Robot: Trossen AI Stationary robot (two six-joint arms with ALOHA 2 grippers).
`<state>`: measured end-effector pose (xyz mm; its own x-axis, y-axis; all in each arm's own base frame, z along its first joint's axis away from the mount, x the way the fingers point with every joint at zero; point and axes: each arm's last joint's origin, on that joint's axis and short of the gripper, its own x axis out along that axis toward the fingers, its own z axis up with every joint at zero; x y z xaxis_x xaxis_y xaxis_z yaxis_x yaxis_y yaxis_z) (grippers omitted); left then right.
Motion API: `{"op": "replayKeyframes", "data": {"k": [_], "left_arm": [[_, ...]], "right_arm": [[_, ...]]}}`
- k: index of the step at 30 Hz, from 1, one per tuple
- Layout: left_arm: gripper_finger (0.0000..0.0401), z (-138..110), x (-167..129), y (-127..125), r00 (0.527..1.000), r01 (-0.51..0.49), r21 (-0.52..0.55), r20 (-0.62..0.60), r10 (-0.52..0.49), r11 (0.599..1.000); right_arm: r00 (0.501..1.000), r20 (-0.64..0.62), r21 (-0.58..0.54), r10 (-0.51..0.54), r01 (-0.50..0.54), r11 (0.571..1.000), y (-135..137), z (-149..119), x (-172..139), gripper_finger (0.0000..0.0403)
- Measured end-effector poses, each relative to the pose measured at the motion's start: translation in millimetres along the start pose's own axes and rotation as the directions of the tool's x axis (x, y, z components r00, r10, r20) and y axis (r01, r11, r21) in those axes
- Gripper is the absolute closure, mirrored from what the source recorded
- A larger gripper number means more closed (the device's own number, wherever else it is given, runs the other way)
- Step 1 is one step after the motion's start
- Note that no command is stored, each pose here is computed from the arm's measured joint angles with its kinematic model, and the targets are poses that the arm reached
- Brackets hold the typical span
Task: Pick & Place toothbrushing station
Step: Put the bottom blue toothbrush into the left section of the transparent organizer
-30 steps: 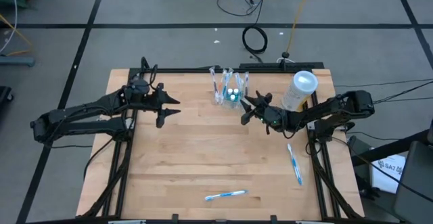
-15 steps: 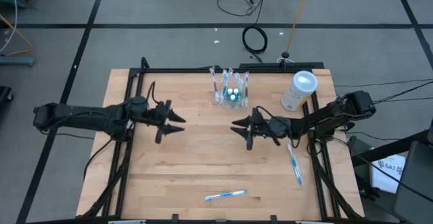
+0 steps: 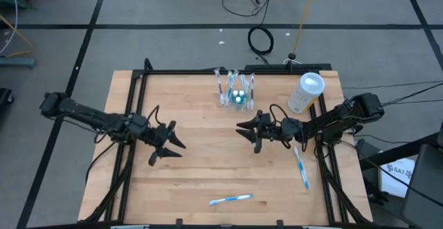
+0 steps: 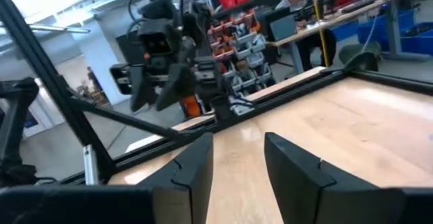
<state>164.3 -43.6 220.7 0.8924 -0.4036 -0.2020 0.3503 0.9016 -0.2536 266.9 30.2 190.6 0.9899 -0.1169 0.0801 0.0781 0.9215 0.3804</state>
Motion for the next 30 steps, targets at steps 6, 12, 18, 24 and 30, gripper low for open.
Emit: {"op": "replayKeyframes", "data": {"k": [6,12,18,24,30], "left_arm": [[0.0219,-3,2,-9,0.994,-0.105,0.06,0.009,0.104,0.993],[0.0219,-3,1,-7,0.974,-0.224,0.08,0.036,0.222,0.971],[0.0219,-2,0,-4,0.944,-0.328,0.082,0.062,0.324,0.941],[0.0219,-2,0,-4,0.936,-0.35,0.072,0.068,0.345,0.934],[0.0219,-2,0,-4,0.936,-0.35,0.071,0.069,0.345,0.934]], "right_arm": [[0.972,-0.024,-0.081,0.232,-0.233,0.969,28,1,6,0.0277],[0.899,-0.121,-0.214,0.421,-0.438,0.873,87,14,23,0.0277],[0.889,-0.345,-0.316,0.301,-0.412,0.855,126,3,24,0.0264],[0.862,-0.426,-0.231,0.276,-0.398,0.888,135,-29,19,0.0226],[0.812,-0.523,-0.213,0.258,-0.418,0.883,142,-81,26,0.0205]]}}
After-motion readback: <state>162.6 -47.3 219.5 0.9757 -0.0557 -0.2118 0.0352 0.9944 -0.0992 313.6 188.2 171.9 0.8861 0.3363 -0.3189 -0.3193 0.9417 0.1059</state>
